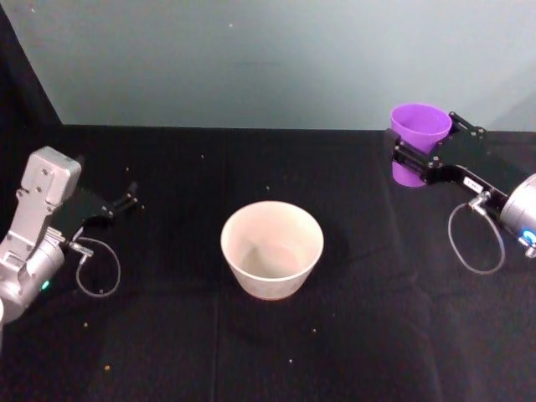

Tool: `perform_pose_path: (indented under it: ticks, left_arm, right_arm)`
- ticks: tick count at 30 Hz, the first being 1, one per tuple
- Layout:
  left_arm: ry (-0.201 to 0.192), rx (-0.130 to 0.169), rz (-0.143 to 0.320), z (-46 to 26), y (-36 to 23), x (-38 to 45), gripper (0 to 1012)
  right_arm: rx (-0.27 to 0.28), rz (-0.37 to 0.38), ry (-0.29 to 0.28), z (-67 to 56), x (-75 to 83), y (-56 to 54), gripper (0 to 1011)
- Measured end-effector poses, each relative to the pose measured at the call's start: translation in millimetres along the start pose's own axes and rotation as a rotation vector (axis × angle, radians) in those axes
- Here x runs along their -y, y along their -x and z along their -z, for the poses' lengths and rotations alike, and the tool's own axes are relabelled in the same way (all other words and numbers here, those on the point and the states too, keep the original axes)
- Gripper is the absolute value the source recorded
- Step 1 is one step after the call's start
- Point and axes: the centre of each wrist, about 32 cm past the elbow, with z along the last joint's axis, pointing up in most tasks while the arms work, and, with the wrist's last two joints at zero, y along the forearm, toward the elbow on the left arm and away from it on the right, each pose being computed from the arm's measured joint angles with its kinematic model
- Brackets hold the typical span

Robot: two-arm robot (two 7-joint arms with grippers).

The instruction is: Pick up the cup and pour the mung beans from the cup into the bowl.

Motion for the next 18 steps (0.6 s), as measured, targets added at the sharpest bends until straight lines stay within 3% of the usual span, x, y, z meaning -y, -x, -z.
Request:
perform_pose_path:
  ticks: [18]
  left_arm:
    - [0.0,0.0,0.0,0.0,0.0,0.0,1000]
  right_arm:
    - [0.0,0.0,0.0,0.0,0.0,0.0,735]
